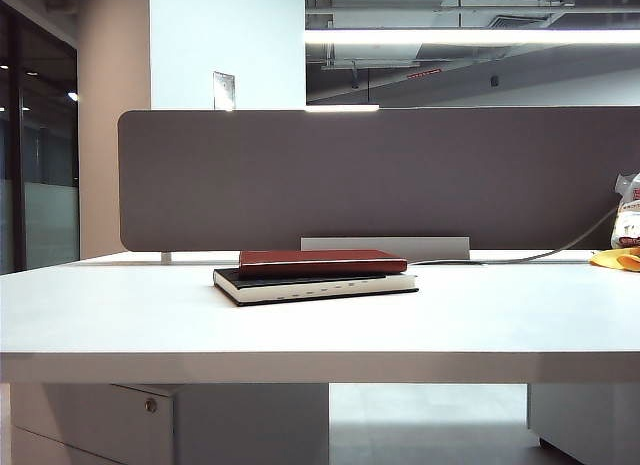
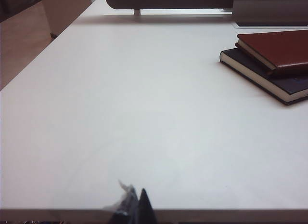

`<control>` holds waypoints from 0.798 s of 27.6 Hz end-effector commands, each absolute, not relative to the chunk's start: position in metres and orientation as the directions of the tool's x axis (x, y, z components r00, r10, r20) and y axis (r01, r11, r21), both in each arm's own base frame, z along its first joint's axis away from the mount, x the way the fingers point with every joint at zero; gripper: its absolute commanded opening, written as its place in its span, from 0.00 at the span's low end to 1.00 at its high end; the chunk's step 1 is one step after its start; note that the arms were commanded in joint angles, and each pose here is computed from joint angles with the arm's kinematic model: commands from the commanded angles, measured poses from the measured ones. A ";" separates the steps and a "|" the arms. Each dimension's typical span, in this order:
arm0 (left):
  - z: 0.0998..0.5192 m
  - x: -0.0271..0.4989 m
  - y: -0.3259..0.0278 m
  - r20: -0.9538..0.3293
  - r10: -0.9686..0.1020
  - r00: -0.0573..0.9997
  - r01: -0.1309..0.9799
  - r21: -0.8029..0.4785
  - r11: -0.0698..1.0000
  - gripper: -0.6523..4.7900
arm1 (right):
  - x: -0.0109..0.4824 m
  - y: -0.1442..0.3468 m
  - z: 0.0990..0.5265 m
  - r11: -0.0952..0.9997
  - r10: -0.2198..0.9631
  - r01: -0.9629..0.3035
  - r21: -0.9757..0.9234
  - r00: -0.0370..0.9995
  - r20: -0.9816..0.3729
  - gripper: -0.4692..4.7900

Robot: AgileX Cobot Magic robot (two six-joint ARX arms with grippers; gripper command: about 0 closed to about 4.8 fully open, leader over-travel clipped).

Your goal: Pick up the red book and place it on top of the black book.

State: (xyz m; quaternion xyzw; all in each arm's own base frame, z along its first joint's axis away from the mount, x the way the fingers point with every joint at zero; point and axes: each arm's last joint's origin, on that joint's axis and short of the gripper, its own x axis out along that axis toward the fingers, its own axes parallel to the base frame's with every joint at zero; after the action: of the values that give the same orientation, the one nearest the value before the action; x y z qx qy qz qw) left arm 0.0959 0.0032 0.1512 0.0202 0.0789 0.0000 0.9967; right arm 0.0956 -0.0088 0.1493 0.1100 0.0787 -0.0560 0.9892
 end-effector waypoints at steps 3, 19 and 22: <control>0.149 0.096 0.003 -0.167 -0.002 0.986 0.007 0.033 0.999 0.11 | 0.096 -0.009 0.150 0.993 -0.091 0.102 0.066 0.983 -0.158 0.08; 0.149 0.096 0.003 -0.167 -0.002 0.986 0.007 0.033 0.999 0.11 | 0.096 -0.001 0.151 0.984 0.179 -0.176 0.033 0.974 -0.141 0.08; 0.149 0.096 0.003 -0.167 -0.002 0.986 0.007 0.033 0.999 0.11 | 0.096 -0.001 0.151 0.984 0.176 -0.170 0.058 0.975 -0.134 0.08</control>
State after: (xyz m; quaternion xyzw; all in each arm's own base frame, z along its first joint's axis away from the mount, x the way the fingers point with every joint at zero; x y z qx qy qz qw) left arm 0.0959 0.0032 0.1511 0.0202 0.0791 0.0000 0.9967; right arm 0.0955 -0.0010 0.1505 0.0132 0.0776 0.0842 0.9933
